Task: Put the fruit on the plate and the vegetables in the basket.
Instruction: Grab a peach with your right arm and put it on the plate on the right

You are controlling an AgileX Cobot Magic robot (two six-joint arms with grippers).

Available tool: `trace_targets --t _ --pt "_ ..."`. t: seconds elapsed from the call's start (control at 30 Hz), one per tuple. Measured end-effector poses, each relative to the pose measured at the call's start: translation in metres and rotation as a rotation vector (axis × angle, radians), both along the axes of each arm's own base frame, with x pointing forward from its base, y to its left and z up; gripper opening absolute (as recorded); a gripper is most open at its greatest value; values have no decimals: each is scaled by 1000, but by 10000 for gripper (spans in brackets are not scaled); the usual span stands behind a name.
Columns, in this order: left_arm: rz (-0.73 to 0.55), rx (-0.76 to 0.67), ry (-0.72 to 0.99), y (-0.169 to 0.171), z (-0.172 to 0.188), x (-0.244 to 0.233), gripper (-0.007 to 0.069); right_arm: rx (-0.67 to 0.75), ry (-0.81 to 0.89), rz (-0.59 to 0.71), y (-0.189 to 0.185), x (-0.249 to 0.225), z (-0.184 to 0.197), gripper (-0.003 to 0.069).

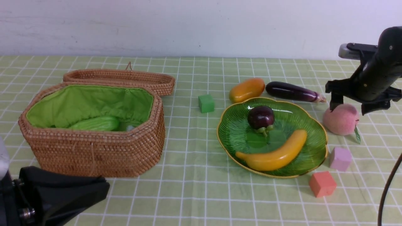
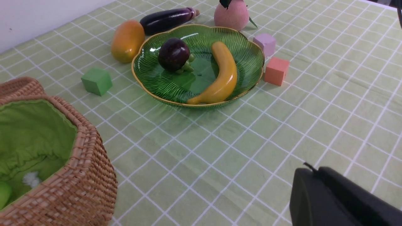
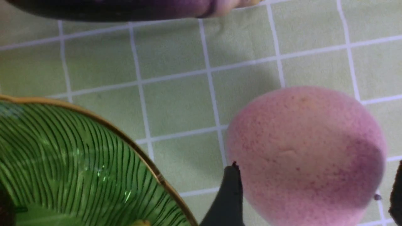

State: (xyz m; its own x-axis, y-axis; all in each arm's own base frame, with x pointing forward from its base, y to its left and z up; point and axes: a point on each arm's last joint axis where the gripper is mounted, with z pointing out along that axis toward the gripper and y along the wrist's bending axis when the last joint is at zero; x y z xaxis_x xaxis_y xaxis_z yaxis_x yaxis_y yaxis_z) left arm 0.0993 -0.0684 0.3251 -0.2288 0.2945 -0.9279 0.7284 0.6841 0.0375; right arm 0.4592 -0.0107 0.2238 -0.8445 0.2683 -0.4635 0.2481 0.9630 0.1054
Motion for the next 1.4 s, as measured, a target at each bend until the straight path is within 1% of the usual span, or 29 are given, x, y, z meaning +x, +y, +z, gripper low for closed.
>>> trace_targets --t 0.03,0.13,0.27,0.33,0.43,0.7,0.87,0.93,1.17,1.23,1.27,1.3,1.33,1.4 --pt "0 0 0 0 0 0 1 0 2 -2 0 0 -1 629" --pt "1 1 -1 0 0 0 1 0 29 -13 -1 6 -21 627" --pt "2 1 -2 0 0 0 4 13 43 -20 0 9 -31 619" --pt "3 2 -3 0 0 0 5 15 42 -21 1 10 -31 610" --pt "3 3 -3 0 0 0 5 13 44 -20 0 11 -32 578" --pt "2 4 -2 0 0 0 5 10 44 -15 0 11 -32 578" --pt "2 4 -2 0 0 0 5 -24 45 52 0 10 -29 578" --pt "2 4 -2 0 0 0 5 -26 49 57 0 10 -29 578" --pt "2 4 -2 0 0 0 5 -33 90 72 0 -2 -12 573" --pt "2 4 -2 0 0 0 5 -27 73 86 2 -11 11 573" --pt "2 4 -2 0 0 0 5 -24 72 90 3 -12 13 573" --pt "1 4 -1 0 0 0 5 -2 53 113 7 -20 32 571" --pt "1 4 -1 0 0 0 5 2 47 117 8 -20 35 571" --pt "1 4 -1 0 0 0 5 50 32 186 24 -31 55 569"
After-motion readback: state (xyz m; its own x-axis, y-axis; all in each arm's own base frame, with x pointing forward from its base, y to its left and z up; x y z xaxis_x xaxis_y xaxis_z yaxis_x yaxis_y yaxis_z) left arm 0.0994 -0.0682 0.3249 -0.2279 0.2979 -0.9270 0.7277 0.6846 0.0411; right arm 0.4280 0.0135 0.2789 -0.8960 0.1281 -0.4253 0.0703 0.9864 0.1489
